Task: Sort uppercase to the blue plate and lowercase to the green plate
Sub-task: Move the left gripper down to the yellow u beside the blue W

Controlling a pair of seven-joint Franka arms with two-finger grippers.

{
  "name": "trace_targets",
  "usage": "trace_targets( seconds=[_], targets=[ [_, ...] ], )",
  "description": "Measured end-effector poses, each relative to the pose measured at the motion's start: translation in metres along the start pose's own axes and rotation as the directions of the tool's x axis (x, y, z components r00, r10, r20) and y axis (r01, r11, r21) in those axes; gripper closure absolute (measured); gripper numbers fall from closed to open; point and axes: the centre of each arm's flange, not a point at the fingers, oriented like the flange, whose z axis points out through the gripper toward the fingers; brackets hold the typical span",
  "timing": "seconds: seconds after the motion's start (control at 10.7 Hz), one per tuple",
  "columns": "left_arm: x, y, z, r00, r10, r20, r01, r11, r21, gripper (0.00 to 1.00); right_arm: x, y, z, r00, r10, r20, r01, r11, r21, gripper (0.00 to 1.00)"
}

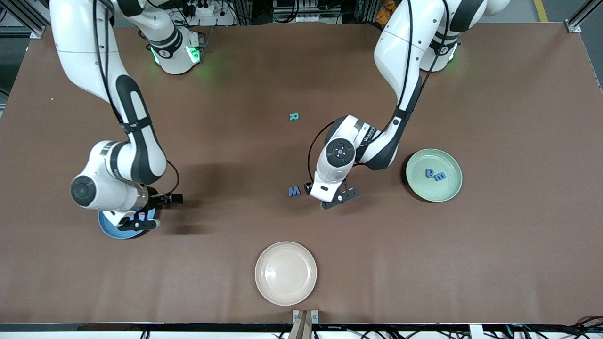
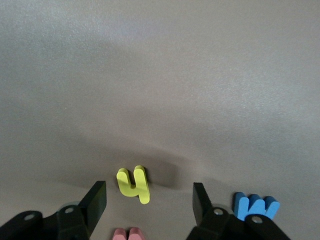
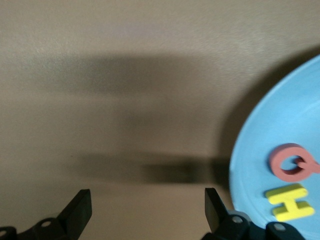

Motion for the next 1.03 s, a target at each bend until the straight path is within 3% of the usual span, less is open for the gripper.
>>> trace_targets(
  seconds=[0.65,0.93,1.03],
  targets=[
    [0.000,-0.006,0.017,1.000,-0.002,0.004,0.002,1.000,0.027,0.24,0.000,-0.004,0.008,1.000,-0.006,0.008,0.006,1.000,-0.006,0.00],
    [0.000,-0.006,0.015,1.000,0.000,-0.002,0.000,0.999,0.032,0.44,0.000,-0.004,0.008,1.000,-0.006,0.008,0.006,1.000,-0.005,0.00],
    [-0.001,-0.006,0.014,1.000,0.001,-0.003,-0.001,0.999,0.033,0.44,0.000,-0.004,0.008,1.000,-0.006,0.008,0.006,1.000,-0.005,0.00]
  ],
)
